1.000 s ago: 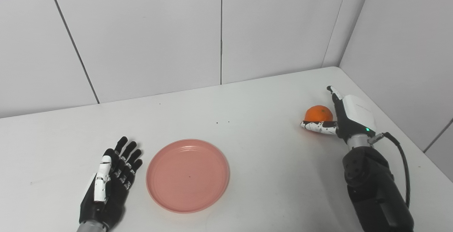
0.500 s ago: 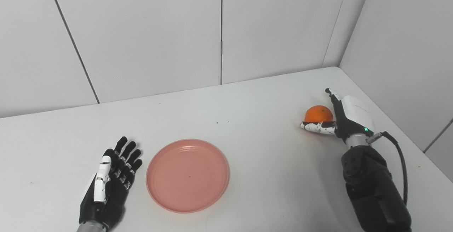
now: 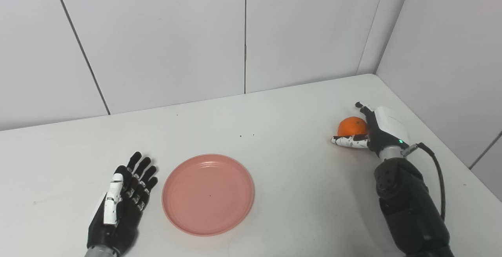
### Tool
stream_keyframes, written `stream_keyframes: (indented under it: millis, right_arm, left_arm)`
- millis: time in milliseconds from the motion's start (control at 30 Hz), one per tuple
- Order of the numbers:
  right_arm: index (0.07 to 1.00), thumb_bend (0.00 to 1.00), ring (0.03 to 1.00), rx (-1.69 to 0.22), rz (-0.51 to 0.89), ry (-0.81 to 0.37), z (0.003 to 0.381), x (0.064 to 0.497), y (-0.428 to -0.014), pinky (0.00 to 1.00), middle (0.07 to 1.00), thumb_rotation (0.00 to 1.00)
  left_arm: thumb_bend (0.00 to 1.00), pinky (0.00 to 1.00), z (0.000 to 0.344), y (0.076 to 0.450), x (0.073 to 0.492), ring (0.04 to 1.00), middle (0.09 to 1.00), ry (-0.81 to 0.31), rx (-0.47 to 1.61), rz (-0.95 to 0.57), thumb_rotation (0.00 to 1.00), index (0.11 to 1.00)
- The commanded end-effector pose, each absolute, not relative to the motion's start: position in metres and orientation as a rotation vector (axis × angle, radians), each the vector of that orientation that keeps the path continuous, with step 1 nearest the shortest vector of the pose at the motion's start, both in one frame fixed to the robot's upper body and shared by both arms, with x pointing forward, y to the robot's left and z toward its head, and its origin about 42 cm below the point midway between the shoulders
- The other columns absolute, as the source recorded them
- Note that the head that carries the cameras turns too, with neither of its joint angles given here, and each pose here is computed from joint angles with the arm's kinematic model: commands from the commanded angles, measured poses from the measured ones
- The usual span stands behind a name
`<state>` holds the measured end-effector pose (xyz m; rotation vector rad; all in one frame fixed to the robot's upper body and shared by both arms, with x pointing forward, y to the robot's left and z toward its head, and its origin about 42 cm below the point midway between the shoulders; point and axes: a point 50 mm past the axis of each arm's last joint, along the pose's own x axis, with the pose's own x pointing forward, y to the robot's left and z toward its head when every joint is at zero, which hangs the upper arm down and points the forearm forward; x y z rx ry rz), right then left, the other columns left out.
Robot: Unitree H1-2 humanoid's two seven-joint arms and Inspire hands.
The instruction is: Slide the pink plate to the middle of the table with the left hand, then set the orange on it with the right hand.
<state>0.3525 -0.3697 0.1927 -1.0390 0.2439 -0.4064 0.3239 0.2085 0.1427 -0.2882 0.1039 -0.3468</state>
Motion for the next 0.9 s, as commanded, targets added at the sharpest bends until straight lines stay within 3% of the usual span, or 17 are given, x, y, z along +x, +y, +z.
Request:
stream_keyframes:
  millis: [0, 167, 467, 567, 600, 733, 867]
  right_arm:
    - [0.846, 0.92, 0.791, -1.071, -0.458, 0.179, 0.221, 0.364, -0.375, 0.68, 0.836, 0.38]
    - [0.819, 0.92, 0.774, -1.043, -0.456, 0.176, 0.222, 0.366, -0.377, 0.68, 0.814, 0.27]
    - [0.676, 0.88, 0.611, -1.08, -0.443, 0.187, 0.226, 0.366, -0.38, 0.52, 0.673, 0.07]
    - [0.609, 0.81, 0.538, -1.079, -0.443, 0.183, 0.227, 0.366, -0.379, 0.44, 0.604, 0.05]
    - [0.521, 0.59, 0.481, -1.079, -0.444, 0.181, 0.227, 0.365, -0.378, 0.39, 0.558, 0.11]
    - [0.49, 0.53, 0.375, -1.089, -0.432, 0.192, 0.229, 0.365, -0.378, 0.29, 0.47, 0.13]
    - [0.487, 0.52, 0.373, -1.097, -0.432, 0.194, 0.233, 0.363, -0.378, 0.28, 0.468, 0.13]
  left_arm:
    - [0.32, 1.0, 0.138, 0.211, 0.321, 0.982, 0.984, 0.126, -0.284, -0.341, 1.0, 0.981]
    - [0.32, 1.0, 0.138, 0.211, 0.321, 0.978, 0.982, 0.126, -0.285, -0.338, 1.0, 0.978]
    - [0.32, 1.0, 0.138, 0.211, 0.321, 0.98, 0.985, 0.127, -0.288, -0.335, 1.0, 0.98]
    - [0.32, 1.0, 0.139, 0.211, 0.322, 0.975, 0.981, 0.127, -0.289, -0.336, 1.0, 0.976]
    - [0.32, 1.0, 0.139, 0.212, 0.322, 0.976, 0.981, 0.127, -0.288, -0.336, 1.0, 0.976]
    - [0.32, 1.0, 0.139, 0.212, 0.322, 0.981, 0.985, 0.124, -0.283, -0.339, 1.0, 0.979]
    - [0.32, 1.0, 0.139, 0.212, 0.322, 0.981, 0.985, 0.126, -0.289, -0.335, 1.0, 0.982]
